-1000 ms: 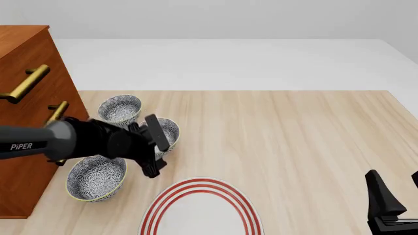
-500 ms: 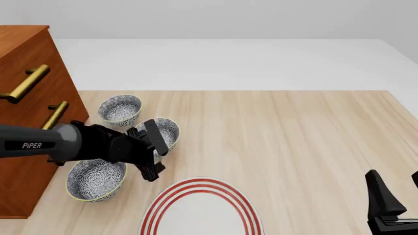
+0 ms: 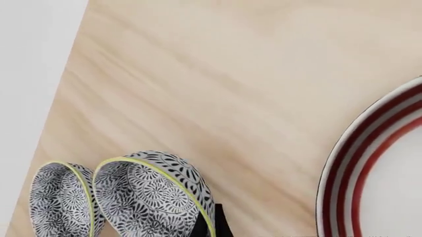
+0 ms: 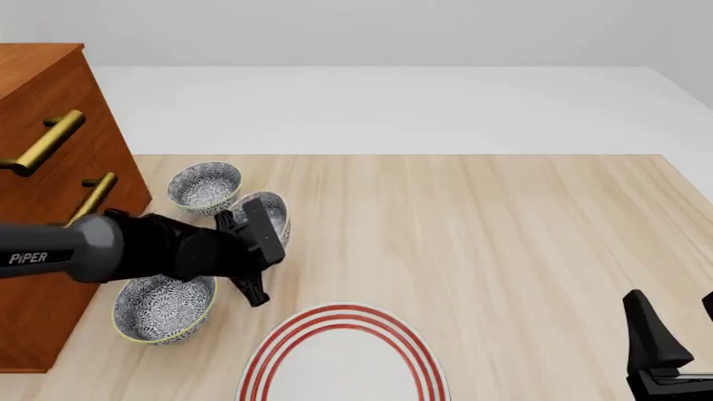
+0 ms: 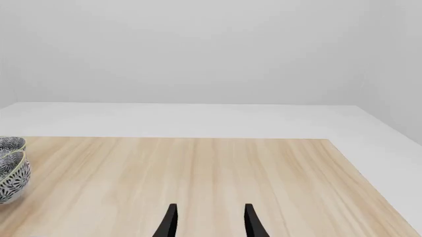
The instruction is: Pick up the bowl and put it in the middle on the plate.
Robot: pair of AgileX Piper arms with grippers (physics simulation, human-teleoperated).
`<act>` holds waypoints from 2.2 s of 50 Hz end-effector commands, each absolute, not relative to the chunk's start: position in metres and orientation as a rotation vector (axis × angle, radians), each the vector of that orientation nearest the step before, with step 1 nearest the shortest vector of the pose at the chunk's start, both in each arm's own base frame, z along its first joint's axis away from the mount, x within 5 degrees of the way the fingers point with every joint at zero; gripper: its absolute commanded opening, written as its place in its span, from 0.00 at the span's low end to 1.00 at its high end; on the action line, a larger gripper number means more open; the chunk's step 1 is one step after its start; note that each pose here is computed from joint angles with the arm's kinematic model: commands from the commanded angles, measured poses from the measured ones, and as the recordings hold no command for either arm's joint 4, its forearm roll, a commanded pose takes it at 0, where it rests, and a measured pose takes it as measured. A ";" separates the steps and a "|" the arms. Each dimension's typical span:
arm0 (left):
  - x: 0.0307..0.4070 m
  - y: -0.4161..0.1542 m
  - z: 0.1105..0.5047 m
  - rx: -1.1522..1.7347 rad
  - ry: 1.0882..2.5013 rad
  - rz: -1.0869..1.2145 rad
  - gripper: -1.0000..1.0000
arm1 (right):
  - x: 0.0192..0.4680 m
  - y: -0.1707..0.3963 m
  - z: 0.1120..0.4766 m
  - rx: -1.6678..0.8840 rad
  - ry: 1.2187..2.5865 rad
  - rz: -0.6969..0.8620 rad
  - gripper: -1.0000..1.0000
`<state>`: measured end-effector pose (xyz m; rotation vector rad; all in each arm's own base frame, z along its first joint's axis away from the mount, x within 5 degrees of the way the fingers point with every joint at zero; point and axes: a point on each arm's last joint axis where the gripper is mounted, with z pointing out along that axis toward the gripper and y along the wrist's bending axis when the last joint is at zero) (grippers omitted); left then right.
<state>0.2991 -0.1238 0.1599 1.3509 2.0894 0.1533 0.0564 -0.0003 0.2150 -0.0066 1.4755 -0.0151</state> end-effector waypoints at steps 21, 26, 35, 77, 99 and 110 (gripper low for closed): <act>0.269 -0.146 0.207 1.434 1.922 0.133 0.00 | 0.056 0.000 0.215 -0.006 1.476 -0.015 1.00; 0.261 -0.157 0.221 1.451 1.885 0.109 0.00 | 0.056 0.000 0.215 -0.007 1.475 -0.015 1.00; 0.244 -0.149 0.227 1.529 1.820 0.144 0.00 | 0.056 0.000 0.215 -0.006 1.476 -0.015 1.00; 0.161 -0.156 0.257 1.793 1.617 0.060 0.00 | 0.056 0.000 0.215 -0.006 1.476 -0.015 1.00; 0.133 -0.173 0.258 1.882 1.554 -0.030 0.00 | 0.056 0.000 0.215 -0.007 1.476 -0.015 1.00; 0.124 -0.176 0.250 1.941 1.525 -0.046 0.00 | 0.056 0.000 0.215 -0.006 1.476 -0.015 1.00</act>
